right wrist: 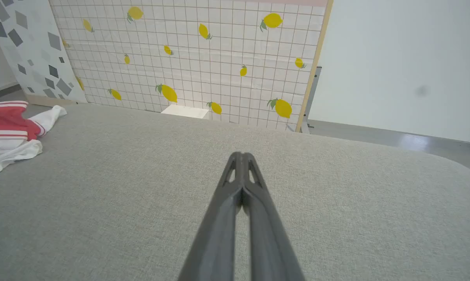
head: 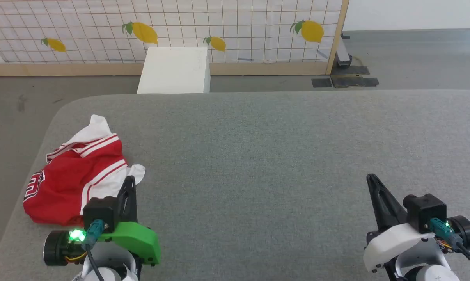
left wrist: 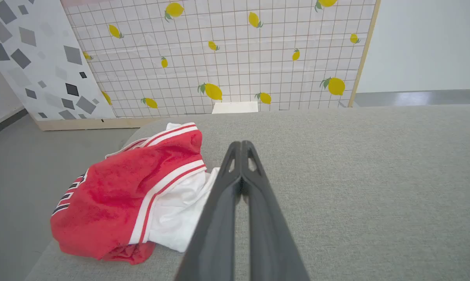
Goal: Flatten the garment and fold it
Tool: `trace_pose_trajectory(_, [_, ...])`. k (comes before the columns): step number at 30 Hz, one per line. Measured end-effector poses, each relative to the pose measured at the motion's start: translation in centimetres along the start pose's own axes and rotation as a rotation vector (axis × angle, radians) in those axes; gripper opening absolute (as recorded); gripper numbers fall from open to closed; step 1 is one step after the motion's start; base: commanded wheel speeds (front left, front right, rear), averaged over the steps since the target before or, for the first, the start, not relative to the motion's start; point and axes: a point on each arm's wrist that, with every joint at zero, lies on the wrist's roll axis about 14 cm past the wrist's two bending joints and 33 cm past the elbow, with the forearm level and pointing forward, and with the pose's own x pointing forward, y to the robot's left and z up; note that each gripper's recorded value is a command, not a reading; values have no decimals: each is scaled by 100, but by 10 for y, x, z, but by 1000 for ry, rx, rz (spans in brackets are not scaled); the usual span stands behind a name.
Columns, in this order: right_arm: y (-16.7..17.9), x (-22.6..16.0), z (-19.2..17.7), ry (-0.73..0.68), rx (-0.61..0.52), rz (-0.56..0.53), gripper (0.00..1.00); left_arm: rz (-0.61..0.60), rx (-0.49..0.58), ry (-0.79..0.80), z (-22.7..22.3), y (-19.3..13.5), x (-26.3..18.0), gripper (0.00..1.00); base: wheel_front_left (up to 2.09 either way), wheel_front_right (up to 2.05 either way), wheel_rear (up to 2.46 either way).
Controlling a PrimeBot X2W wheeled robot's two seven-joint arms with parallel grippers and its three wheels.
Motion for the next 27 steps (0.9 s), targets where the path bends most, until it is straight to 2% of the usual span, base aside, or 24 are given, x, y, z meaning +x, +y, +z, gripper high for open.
trace_pose_trajectory(19, [0,0,0,0,0,0,0,0,0,0,0,0,0,0,0,0,0])
trace_pose_trajectory(20, [0,0,0,0,0,0,100,0,0,0,0,0,0,100,0,0,0])
trace_pose_trajectory(27, [0,0,0,1,1,-1,100,-7,-5,1,0,-2,0,100,0,0,0])
